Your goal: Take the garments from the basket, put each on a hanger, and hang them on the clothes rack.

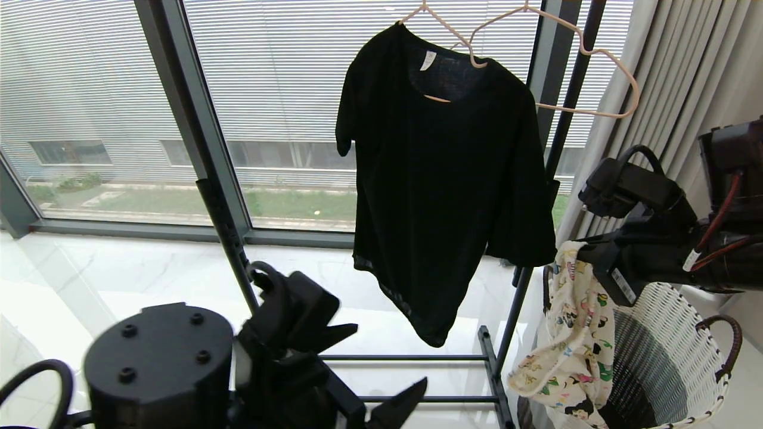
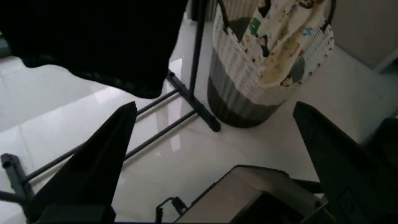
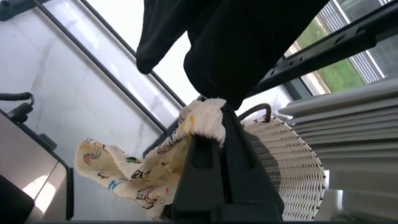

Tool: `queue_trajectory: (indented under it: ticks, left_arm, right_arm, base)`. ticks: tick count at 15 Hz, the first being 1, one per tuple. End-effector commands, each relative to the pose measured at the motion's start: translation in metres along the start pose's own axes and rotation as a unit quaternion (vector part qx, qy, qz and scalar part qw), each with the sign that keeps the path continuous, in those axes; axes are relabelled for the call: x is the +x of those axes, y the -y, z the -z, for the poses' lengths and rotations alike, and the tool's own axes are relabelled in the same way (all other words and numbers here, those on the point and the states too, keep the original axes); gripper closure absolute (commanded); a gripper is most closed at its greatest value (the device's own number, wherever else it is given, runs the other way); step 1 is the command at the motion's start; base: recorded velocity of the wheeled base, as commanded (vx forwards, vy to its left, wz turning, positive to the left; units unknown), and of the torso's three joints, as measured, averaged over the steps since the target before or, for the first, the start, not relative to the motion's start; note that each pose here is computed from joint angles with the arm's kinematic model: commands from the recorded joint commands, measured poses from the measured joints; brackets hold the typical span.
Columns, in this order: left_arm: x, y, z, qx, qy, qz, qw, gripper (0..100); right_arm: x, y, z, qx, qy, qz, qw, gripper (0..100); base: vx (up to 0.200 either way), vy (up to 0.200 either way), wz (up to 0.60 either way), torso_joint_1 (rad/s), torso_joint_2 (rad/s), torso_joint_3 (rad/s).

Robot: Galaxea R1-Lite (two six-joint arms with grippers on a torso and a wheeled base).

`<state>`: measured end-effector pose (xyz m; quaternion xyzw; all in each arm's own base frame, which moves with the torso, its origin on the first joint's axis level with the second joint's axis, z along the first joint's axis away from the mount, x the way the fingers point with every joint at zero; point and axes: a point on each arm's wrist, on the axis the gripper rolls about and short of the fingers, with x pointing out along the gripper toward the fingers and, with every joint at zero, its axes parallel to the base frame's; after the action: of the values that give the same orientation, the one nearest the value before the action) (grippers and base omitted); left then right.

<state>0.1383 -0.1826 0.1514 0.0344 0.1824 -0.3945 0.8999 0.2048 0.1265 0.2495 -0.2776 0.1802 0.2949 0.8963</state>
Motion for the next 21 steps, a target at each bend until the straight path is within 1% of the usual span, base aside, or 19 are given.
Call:
queue_trajectory:
  ticks: [1,2,3,5,6,7,9,10,12,14,15,16,17,19,21]
  left_arm:
    - [0.040,0.023,0.007,0.016,-0.038,0.028,0.9987,0]
    - [0.054,0.026,0.005,0.016,-0.041,0.029,0.9986,0]
    - [0.074,0.031,0.002,0.012,-0.043,0.030,0.9986,0]
    - [0.104,0.044,0.003,0.006,-0.047,0.038,0.9982,0]
    - [0.118,0.046,0.006,0.007,-0.053,0.038,0.9979,0]
    - [0.132,0.047,0.010,0.007,-0.057,0.035,0.9977,0]
    - [0.152,0.044,0.011,0.001,-0.057,0.028,0.9980,0]
    - [0.156,0.043,0.013,0.000,-0.059,0.025,0.9979,0]
    - [0.167,0.037,0.024,-0.001,-0.075,0.016,0.9970,0]
    - [0.173,0.036,0.027,-0.001,-0.078,0.014,0.9969,0]
    - [0.179,0.033,0.028,-0.003,-0.078,0.009,0.9969,0]
    - [0.187,0.033,0.030,-0.004,-0.078,0.009,0.9969,0]
    - [0.192,0.034,0.033,-0.002,-0.080,0.010,0.9967,0]
    - [0.200,0.038,0.048,0.018,-0.100,0.015,0.9947,0]
    - [0.205,0.035,0.057,0.019,-0.112,0.009,0.9935,0]
  right_arm:
    - [-0.013,-0.001,-0.004,-0.003,0.018,0.001,0.9998,100]
    - [-0.015,-0.002,-0.004,-0.004,0.020,0.001,0.9998,100]
    - [-0.018,-0.003,-0.004,-0.004,0.023,-0.001,0.9997,100]
    - [-0.020,-0.003,-0.004,-0.004,0.026,-0.001,0.9996,100]
    - [-0.021,-0.004,-0.004,-0.001,0.027,-0.003,0.9996,100]
    - [-0.022,-0.008,-0.007,0.010,0.032,-0.012,0.9994,100]
    - [-0.026,-0.017,-0.010,0.030,0.043,-0.029,0.9982,100]
    - [-0.026,-0.018,-0.010,0.030,0.043,-0.031,0.9981,100]
    - [-0.028,-0.020,-0.006,0.036,0.039,-0.033,0.9981,100]
    - [-0.029,-0.020,-0.004,0.040,0.040,-0.036,0.9977,100]
    - [-0.031,-0.020,-0.004,0.040,0.043,-0.042,0.9974,100]
    - [-0.032,-0.020,-0.004,0.041,0.044,-0.042,0.9973,100]
    - [-0.033,-0.020,-0.004,0.042,0.047,-0.041,0.9972,100]
    - [-0.035,-0.020,-0.004,0.041,0.050,-0.042,0.9970,100]
    - [-0.039,-0.021,-0.006,0.042,0.062,-0.057,0.9956,100]
  base:
    - [0.000,0.000,0.00,0.000,0.00,0.000]
    - [0.000,0.000,0.00,0.000,0.00,0.000]
    - [0.000,0.000,0.00,0.000,0.00,0.000]
    - [0.000,0.000,0.00,0.000,0.00,0.000]
    - [0.000,0.000,0.00,0.000,0.00,0.000]
    - [0.000,0.000,0.00,0.000,0.00,0.000]
    - [0.000,0.000,0.00,0.000,0.00,0.000]
    - [0.000,0.000,0.00,0.000,0.00,0.000]
    - [0.000,0.000,0.00,0.000,0.00,0.000]
    - [0.000,0.000,0.00,0.000,0.00,0.000]
    - [0.000,0.000,0.00,0.000,0.00,0.000]
    - [0.000,0.000,0.00,0.000,0.00,0.000]
    - [0.000,0.000,0.00,0.000,0.00,0.000]
    - [0.000,0.000,0.00,0.000,0.00,0.000]
    - [0.000,0.000,0.00,0.000,0.00,0.000]
